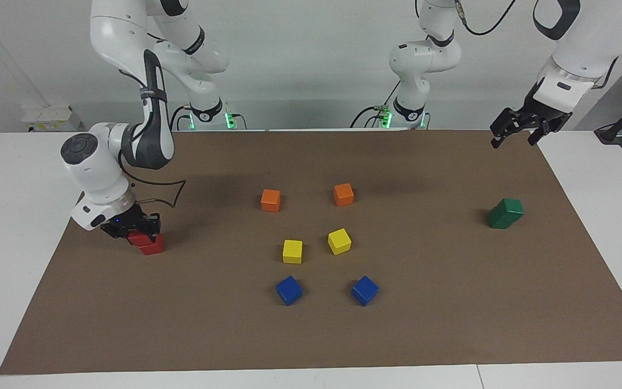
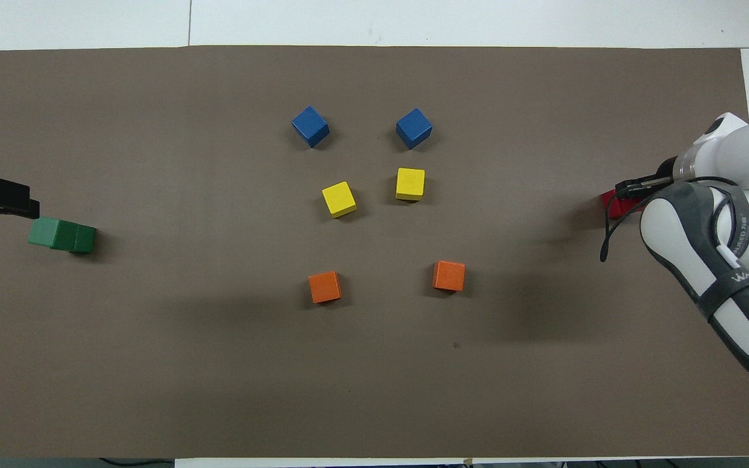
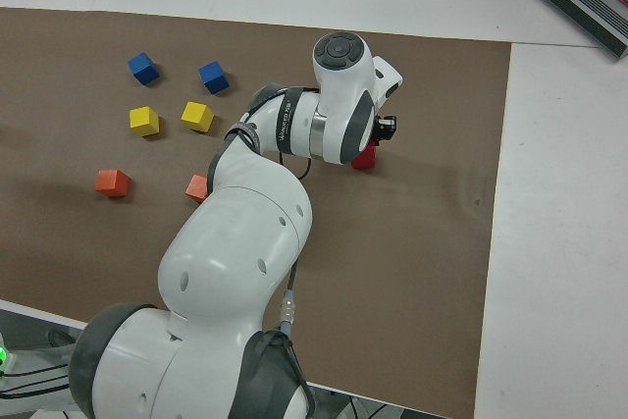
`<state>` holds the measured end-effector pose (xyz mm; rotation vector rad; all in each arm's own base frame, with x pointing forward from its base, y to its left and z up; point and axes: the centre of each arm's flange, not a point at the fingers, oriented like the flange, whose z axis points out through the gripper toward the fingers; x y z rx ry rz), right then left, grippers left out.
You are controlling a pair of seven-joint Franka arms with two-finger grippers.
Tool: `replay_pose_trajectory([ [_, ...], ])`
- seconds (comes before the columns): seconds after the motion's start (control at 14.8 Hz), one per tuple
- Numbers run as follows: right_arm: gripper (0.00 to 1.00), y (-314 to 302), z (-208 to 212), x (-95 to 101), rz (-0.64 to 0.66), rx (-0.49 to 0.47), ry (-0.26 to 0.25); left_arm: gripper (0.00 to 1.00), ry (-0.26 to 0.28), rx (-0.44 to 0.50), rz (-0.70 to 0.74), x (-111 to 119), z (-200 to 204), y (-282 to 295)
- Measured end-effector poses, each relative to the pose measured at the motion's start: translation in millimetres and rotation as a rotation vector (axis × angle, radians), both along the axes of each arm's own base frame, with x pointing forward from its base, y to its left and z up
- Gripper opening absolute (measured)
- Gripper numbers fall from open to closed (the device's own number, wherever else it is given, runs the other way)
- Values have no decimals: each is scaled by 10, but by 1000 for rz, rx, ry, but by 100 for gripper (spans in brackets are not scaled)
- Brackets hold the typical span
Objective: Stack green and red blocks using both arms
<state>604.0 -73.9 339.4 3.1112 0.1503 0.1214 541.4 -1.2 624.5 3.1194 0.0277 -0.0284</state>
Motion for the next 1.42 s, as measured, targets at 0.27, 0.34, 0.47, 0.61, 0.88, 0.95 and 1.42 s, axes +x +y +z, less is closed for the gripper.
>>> replay_pose_trajectory([
  [0.27,55,23,0,-11,3,0,-4,100,-2,0,-4,2,1,-1],
  [0.34,55,26,0,-12,4,1,-4,100,-2,0,-6,2,2,-1],
  [0.47,55,33,-1,-13,5,1,-4,100,-2,0,-8,2,2,0],
  [0.61,55,41,-1,-14,6,1,-4,100,-2,0,-9,2,2,0],
  [0.88,55,45,-1,-14,7,1,-4,100,-2,0,-10,2,2,-3],
  [0.95,55,46,-1,-14,7,1,-4,100,-3,0,-10,3,2,-3],
  [1.42,79,62,-23,-26,10,2,1,100,-24,0,-10,25,20,-7],
])
